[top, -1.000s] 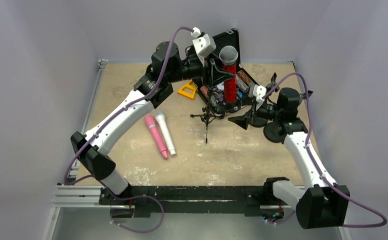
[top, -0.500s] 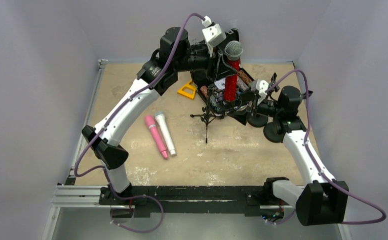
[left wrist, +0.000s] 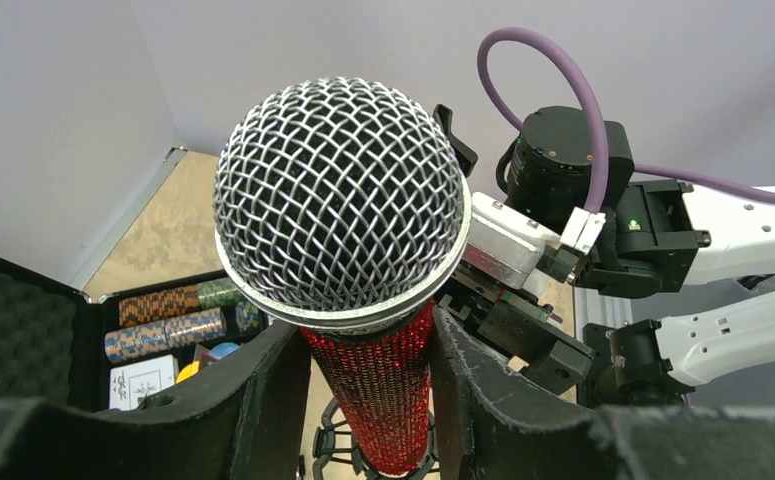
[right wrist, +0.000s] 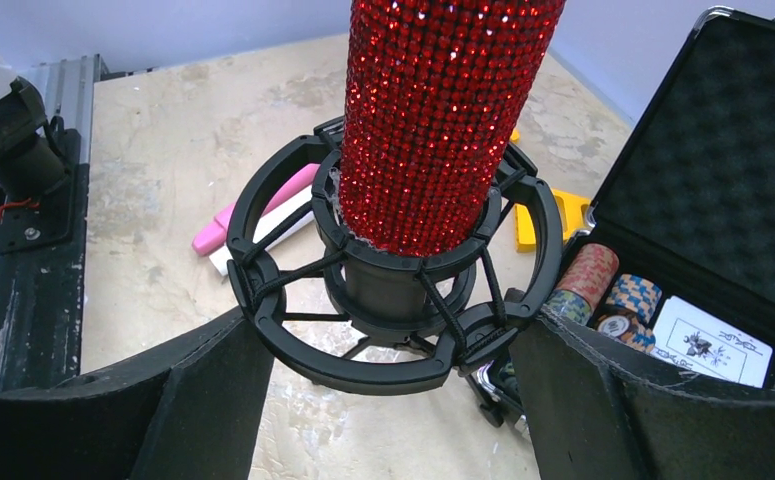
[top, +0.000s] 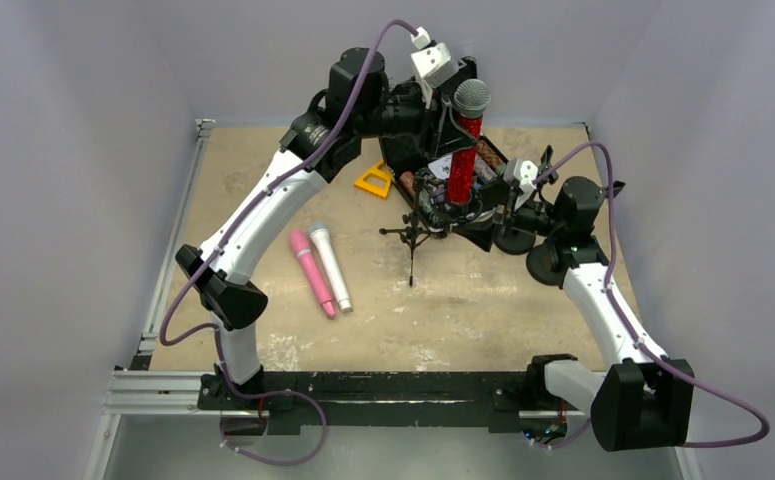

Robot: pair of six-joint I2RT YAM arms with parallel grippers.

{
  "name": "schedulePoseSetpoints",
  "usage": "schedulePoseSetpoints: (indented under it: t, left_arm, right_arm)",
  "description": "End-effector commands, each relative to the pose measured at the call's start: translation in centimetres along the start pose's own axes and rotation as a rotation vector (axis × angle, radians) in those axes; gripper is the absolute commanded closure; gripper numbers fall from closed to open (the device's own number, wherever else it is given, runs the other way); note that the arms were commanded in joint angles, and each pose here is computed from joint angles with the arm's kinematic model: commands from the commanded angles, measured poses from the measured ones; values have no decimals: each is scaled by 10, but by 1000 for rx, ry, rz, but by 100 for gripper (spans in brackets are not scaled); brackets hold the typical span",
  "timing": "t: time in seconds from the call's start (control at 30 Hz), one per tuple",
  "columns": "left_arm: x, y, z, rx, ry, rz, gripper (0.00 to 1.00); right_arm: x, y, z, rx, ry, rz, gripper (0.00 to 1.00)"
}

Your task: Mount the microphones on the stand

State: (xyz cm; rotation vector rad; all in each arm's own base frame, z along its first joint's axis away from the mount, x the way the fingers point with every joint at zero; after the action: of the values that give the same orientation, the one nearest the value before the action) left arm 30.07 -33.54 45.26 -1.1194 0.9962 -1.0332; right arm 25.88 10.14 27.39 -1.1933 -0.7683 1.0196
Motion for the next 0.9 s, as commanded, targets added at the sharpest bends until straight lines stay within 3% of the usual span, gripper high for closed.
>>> schedulePoseSetpoints:
  t: [0.0, 0.37, 0.87]
  left_arm:
    - [8, 53, -5, -99, 48, 212, 100]
    - [11, 70, -22, 114, 62, 215, 100]
    - [14, 110, -28, 33, 64, 302, 100]
  right_arm:
    - [3, -25, 7, -123, -51, -68, 16]
    - [2, -22, 9, -117, -58, -66, 15]
    - [2, -19, 9, -112, -62, -59, 15]
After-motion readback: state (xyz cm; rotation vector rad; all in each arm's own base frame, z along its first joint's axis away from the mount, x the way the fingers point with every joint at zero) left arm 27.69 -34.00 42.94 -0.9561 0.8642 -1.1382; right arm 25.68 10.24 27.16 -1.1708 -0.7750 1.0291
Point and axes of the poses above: each gripper's point midway between its finger pads, its own x axis out along the fingers, its own z axis along the line the jaws close on, y = z × x, the point moved 8 cm from there along -x, back along the fingers, and after that the axes turned 14 degrees about x, right-handed, at the moved point
